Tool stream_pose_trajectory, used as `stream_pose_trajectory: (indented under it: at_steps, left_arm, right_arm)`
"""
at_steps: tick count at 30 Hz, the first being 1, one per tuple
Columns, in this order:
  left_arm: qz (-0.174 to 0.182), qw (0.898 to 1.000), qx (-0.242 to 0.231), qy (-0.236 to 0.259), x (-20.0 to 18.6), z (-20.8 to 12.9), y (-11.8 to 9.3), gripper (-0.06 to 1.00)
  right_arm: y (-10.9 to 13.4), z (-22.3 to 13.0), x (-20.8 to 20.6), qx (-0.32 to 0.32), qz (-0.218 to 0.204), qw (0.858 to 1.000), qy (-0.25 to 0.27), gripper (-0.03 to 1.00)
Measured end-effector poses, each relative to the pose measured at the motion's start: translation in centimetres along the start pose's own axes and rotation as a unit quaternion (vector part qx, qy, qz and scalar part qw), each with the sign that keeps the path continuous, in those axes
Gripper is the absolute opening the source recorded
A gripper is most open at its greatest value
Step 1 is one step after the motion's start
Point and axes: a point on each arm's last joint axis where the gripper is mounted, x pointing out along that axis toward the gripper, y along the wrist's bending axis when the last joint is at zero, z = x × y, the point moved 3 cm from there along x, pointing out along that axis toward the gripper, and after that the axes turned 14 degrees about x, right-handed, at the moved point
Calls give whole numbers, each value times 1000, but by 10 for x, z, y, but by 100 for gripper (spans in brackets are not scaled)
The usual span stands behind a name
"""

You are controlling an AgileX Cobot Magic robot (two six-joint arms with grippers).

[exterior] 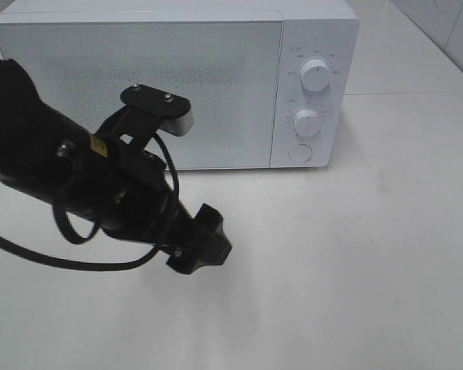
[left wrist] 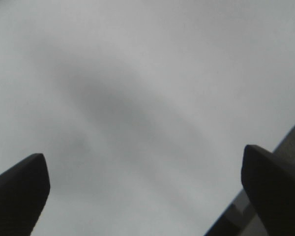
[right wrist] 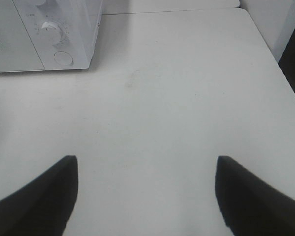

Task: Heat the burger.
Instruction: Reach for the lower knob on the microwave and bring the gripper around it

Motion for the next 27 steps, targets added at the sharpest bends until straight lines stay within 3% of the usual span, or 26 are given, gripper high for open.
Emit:
stream_pose_trajectory:
  at_steps: [6, 12, 14, 18, 19, 21, 22, 27]
  left_arm:
    - [-27, 995, -56, 84, -39, -27, 27, 98]
    - [-16, 990, -97, 101, -67, -41, 51, 98]
    - [11, 984, -141, 106, -100, -58, 75, 98]
    - [41, 979, -172, 105, -123, -72, 91, 98]
    - [64, 972, -202, 100, -139, -81, 100, 98]
    - [76, 969, -214, 94, -147, -84, 102, 98]
    - [100, 960, -250, 83, -162, -91, 107, 98]
    - [147, 945, -285, 68, -190, -104, 107, 98]
  right_arm:
    - [0, 0, 0, 0, 0, 1000, 0, 75]
    - [0, 0, 0, 0, 0, 1000, 0, 75]
    - [0, 0, 0, 0, 0, 1000, 0, 75]
    - [0, 0, 0, 0, 0, 1000, 0, 75]
    - [0, 0, 0, 0, 0, 1000, 0, 75]
    - [0, 0, 0, 0, 0, 1000, 0, 75]
    - [0, 0, 0, 0, 0, 1000, 0, 75]
    - [0, 0, 0, 0, 0, 1000, 0, 75]
